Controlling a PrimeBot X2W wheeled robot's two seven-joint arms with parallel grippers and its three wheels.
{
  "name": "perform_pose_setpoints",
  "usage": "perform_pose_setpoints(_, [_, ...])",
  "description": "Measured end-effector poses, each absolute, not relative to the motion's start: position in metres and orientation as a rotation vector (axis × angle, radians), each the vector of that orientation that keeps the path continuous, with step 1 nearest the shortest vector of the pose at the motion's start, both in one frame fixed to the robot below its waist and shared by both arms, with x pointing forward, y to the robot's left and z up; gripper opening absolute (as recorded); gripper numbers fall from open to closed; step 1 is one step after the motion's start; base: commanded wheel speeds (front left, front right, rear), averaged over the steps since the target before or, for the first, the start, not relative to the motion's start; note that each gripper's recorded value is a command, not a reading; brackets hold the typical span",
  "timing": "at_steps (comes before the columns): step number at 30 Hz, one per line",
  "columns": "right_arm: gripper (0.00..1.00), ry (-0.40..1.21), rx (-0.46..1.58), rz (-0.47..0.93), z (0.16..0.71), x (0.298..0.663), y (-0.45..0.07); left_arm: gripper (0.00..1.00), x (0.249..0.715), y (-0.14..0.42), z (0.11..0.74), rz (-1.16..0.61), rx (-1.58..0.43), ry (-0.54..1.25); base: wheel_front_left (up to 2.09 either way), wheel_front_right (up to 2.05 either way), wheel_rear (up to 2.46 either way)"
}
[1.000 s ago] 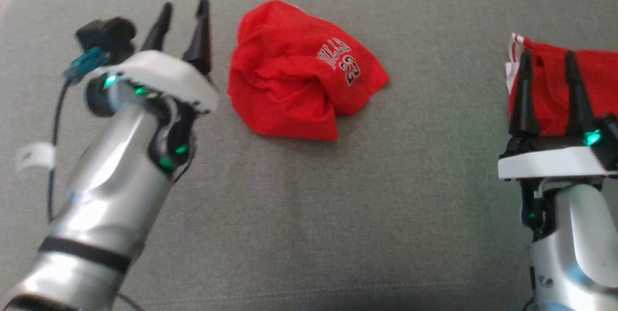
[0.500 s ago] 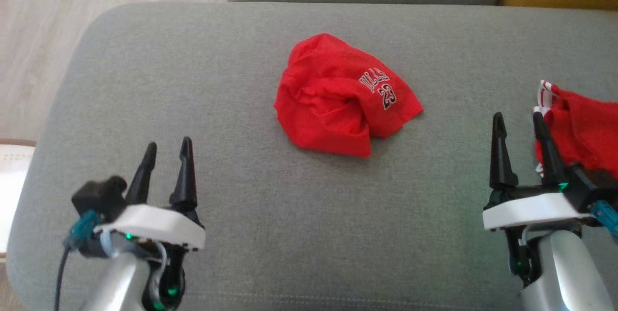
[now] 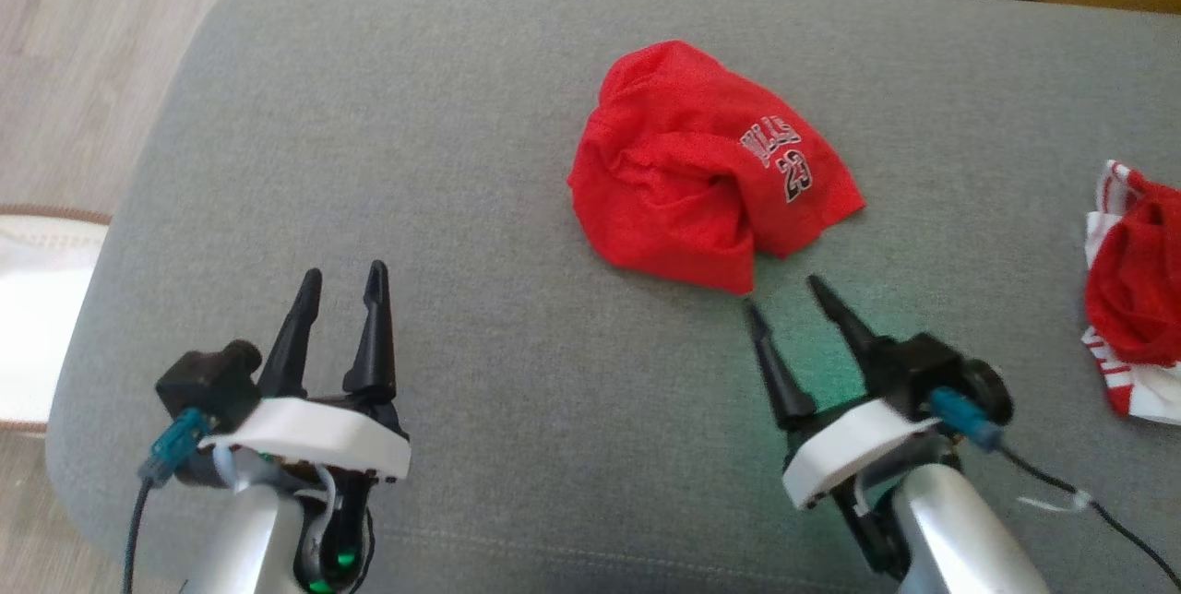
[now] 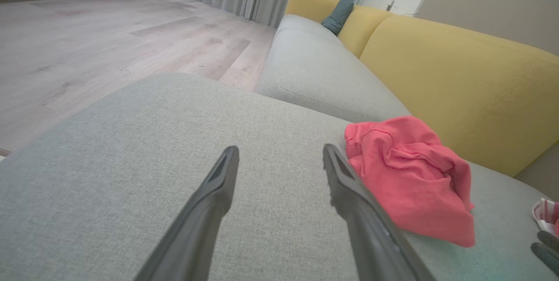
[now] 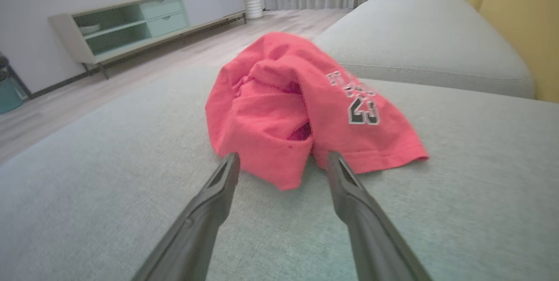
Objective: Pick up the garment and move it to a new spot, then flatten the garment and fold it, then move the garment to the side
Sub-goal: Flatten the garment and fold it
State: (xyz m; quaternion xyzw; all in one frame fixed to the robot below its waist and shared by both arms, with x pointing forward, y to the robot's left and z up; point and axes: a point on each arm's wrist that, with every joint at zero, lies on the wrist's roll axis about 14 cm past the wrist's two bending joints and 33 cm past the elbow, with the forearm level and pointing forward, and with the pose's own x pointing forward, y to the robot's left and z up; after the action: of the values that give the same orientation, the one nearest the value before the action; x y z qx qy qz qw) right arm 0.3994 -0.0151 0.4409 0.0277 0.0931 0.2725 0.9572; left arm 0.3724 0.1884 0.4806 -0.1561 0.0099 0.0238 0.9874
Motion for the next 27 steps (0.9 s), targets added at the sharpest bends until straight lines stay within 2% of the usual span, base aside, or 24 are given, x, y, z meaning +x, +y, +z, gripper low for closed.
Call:
perform_pose_setpoints(5, [1.00, 0.231, -0.057, 0.650, 0.421, 0.402, 0.009, 1.00, 0.373, 0.193, 0.472, 0.062, -0.317, 0.041, 0.00, 0.00, 0.00])
perform_pose_setpoints(11, [1.00, 0.170, -0.177, 0.706, 0.425, 0.425, 0.023, 1.00, 0.375, 0.203, 0.470, 0.094, -0.317, 0.040, 0.00, 0.00, 0.00])
perform_pose_setpoints(16, [1.00, 0.207, -0.241, 0.753, 0.409, 0.425, 0.030, 1.00, 0.375, 0.204, 0.461, 0.102, -0.322, 0.062, 0.00, 0.00, 0.00])
perform_pose_setpoints(17, [0.09, 0.218, -0.248, 0.762, 0.406, 0.423, 0.031, 1.00, 0.375, 0.205, 0.460, 0.103, -0.318, 0.064, 0.00, 0.00, 0.00])
perform_pose_setpoints(18, [0.00, 0.227, -0.255, 0.769, 0.403, 0.422, 0.032, 1.00, 0.375, 0.205, 0.460, 0.104, -0.319, 0.065, 0.00, 0.00, 0.00])
perform_pose_setpoints(27, [0.00, 0.211, -0.204, 0.786, 0.415, 0.417, 0.038, 1.00, 0.377, 0.206, 0.467, 0.102, -0.323, 0.043, 0.00, 0.00, 0.00])
